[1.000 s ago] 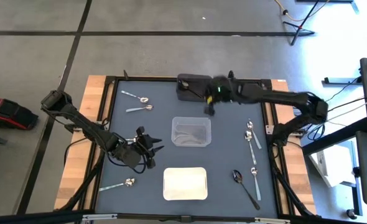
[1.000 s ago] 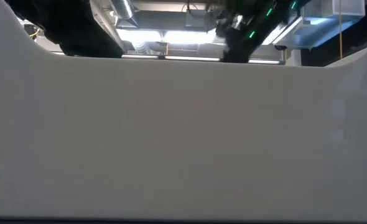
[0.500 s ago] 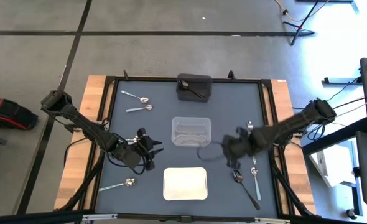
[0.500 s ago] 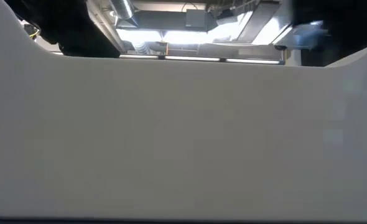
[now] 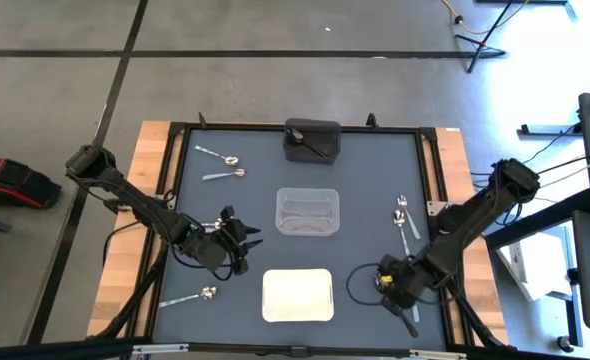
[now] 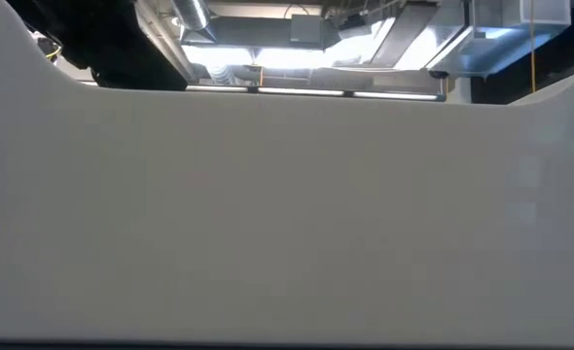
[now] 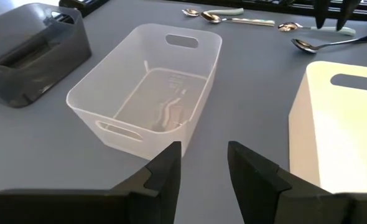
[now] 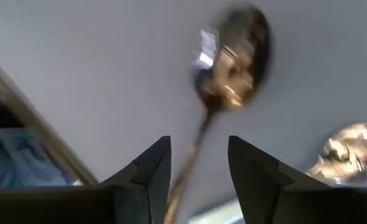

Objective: Sort silverware by color (type)
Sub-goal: Put the black spoon into the black bin

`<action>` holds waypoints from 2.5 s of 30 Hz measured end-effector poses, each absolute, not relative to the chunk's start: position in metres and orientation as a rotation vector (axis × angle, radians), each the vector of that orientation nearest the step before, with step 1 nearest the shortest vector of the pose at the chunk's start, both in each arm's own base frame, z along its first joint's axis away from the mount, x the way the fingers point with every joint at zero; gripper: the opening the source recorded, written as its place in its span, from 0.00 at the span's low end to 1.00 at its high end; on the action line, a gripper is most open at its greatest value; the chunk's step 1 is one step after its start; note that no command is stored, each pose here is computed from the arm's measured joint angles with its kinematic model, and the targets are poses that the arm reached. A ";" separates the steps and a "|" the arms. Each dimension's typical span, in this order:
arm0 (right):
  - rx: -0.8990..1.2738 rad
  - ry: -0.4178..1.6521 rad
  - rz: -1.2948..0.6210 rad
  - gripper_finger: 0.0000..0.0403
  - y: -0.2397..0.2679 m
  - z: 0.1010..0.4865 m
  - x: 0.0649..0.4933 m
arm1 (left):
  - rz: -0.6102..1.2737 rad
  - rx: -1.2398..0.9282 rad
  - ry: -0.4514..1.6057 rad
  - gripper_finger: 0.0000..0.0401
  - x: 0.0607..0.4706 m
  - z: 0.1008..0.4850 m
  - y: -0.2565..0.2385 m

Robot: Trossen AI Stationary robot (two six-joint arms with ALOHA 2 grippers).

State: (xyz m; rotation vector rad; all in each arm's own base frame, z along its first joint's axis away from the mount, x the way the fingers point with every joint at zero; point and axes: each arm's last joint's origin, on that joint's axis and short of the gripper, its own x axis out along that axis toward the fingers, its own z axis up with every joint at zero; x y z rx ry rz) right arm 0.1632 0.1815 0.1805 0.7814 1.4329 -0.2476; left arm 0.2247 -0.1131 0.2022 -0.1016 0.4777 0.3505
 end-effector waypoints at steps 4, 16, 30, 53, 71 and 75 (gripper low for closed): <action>0.816 1.446 -0.263 0.38 0.190 0.165 0.155 | 0.347 -0.112 0.479 0.31 0.225 0.202 -0.113; 0.726 1.489 -0.290 0.29 0.201 0.133 0.162 | 0.343 -0.117 0.480 0.31 0.225 0.202 -0.114; 0.627 1.449 -0.241 0.02 0.201 0.134 0.164 | 0.339 -0.117 0.483 0.31 0.225 0.202 -0.114; 0.099 0.952 -0.223 0.00 0.096 0.241 0.223 | 0.325 -0.076 0.491 0.31 0.225 0.202 -0.114; -0.140 0.508 -0.305 0.00 -0.073 0.279 0.276 | 0.313 -0.204 0.329 0.31 0.209 0.166 -0.103; -0.174 0.428 -0.363 0.00 -0.114 0.275 0.281 | 0.329 -0.205 0.320 0.31 0.206 0.161 -0.100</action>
